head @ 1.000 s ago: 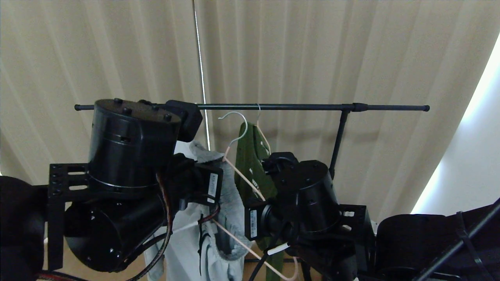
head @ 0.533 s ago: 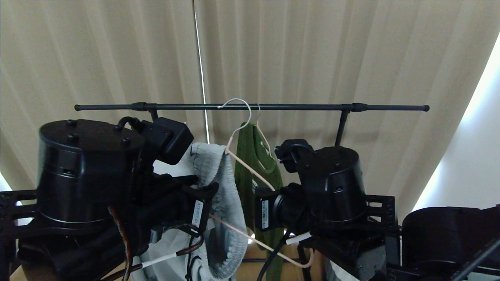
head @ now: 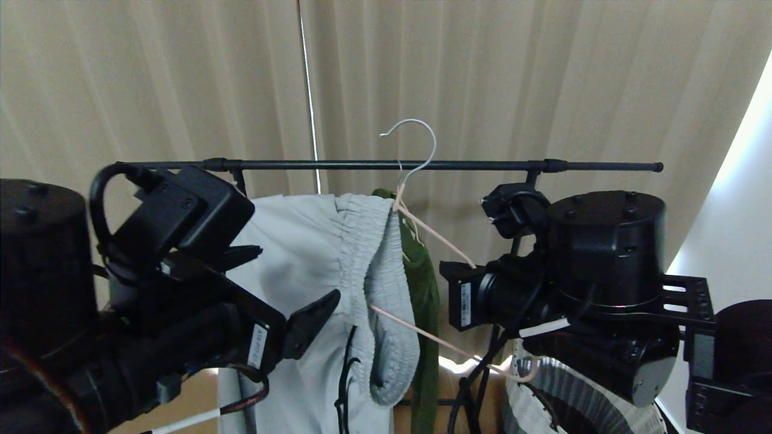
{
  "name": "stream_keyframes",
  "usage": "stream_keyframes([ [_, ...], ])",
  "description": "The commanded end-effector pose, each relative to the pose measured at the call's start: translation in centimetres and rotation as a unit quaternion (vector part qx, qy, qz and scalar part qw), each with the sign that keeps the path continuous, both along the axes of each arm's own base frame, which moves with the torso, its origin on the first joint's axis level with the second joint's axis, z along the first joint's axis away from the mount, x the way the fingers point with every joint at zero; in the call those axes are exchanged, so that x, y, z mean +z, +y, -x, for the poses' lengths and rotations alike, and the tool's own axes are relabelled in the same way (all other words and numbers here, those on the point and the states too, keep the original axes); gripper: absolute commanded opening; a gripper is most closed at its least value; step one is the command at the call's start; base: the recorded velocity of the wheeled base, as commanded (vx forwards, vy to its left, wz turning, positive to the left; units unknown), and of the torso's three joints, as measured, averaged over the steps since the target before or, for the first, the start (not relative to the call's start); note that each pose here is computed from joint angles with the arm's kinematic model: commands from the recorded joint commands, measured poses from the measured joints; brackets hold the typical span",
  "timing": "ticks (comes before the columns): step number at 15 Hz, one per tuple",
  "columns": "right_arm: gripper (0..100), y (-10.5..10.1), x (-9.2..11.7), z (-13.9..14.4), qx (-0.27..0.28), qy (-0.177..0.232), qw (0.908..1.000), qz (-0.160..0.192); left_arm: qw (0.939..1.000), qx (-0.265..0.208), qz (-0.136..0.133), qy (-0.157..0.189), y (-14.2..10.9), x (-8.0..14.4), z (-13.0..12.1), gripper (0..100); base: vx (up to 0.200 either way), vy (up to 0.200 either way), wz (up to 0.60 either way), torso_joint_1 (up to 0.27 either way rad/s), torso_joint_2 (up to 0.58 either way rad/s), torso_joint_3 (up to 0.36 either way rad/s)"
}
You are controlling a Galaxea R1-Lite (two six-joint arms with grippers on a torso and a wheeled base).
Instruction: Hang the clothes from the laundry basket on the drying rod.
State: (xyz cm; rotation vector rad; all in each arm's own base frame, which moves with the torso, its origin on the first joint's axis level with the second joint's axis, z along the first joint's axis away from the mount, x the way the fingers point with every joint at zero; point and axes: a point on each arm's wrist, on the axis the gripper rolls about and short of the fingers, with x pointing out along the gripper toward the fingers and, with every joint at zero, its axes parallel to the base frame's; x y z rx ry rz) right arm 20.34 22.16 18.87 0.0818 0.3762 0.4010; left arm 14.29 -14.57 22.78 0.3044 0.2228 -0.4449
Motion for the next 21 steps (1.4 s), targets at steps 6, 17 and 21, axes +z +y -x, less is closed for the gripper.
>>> stream_keyframes([
  [6, 0, -6.2, 0.1, 1.7, 0.064, -0.003, 0.9975, 0.03, 0.9688, -0.083, -0.167, -0.163, 4.9, 0.6, -1.8, 100, 0.0, 0.0, 0.0, 0.0, 0.0, 0.0],
  [17, 0, -4.4, -0.1, 1.9, 0.128, -0.035, 0.9906, 0.033, 0.9466, -0.187, -0.206, -0.163, 0.0, -0.4, -5.3, 100, 0.0, 0.0, 0.0, 0.0, 0.0, 0.0],
  [21, 0, -4.0, 0.1, 2.2, 0.142, -0.041, 0.9886, 0.028, 0.9469, -0.183, -0.203, -0.17, 0.0, -0.3, -5.4, 100, 0.0, 0.0, 0.0, 0.0, 0.0, 0.0],
])
